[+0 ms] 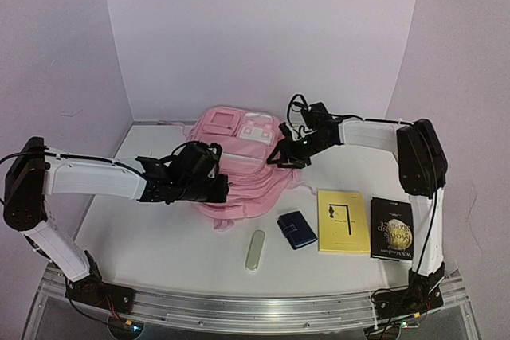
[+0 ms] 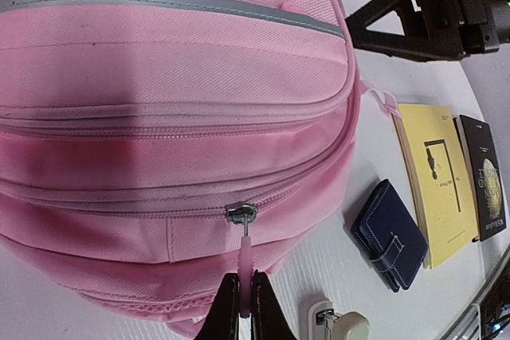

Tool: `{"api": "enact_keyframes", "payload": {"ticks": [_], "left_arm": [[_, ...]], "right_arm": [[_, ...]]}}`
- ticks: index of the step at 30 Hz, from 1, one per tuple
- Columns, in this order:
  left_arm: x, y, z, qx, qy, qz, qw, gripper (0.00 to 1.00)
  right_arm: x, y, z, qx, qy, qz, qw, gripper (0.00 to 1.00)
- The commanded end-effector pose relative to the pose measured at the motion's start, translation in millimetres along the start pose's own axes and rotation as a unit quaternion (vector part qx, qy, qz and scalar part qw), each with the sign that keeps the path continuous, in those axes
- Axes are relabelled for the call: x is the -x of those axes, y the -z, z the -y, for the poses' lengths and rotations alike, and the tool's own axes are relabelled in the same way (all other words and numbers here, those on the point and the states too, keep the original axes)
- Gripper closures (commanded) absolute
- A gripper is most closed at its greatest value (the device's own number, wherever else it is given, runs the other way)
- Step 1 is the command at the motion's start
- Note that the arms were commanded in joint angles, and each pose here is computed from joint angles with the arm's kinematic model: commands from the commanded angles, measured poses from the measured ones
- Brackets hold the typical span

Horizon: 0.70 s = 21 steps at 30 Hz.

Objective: Pack the student bag
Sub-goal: Unzip the student bag at the center of the board.

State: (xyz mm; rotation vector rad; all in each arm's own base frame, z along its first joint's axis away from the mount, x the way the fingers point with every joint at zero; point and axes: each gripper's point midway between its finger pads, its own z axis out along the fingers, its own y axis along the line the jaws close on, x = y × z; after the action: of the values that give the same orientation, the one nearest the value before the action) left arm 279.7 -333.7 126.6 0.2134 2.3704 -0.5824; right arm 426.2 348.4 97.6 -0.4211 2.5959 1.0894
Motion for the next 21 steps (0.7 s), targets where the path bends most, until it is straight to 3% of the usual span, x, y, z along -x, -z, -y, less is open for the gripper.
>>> {"api": "enact_keyframes", "payload": {"ticks": [1,6,10,15,19,21], "left_arm": [[24,1,45,-0.084,-0.015,0.022,0.996,1.00],[38,1,67,-0.121,-0.013,0.031,0.992,1.00],[43,6,73,-0.138,-0.004,0.031,0.990,1.00],[45,11,63,-0.162,0.037,0.015,0.986,1.00],[52,16,57,-0.194,0.076,0.019,0.978,1.00],[53,15,55,-0.200,0.083,0.017,0.976,1.00]], "right_arm": [[40,56,-19,-0.007,0.057,0.074,0.996,0.44],[18,77,-47,0.018,0.117,0.063,0.991,0.42],[-5,77,-65,0.019,0.215,0.042,0.976,0.45],[-28,71,-75,-0.030,0.405,0.026,0.913,0.53],[-35,66,-89,-0.024,0.474,0.020,0.880,0.55],[-46,58,-94,-0.031,0.524,0.009,0.851,0.55]]}}
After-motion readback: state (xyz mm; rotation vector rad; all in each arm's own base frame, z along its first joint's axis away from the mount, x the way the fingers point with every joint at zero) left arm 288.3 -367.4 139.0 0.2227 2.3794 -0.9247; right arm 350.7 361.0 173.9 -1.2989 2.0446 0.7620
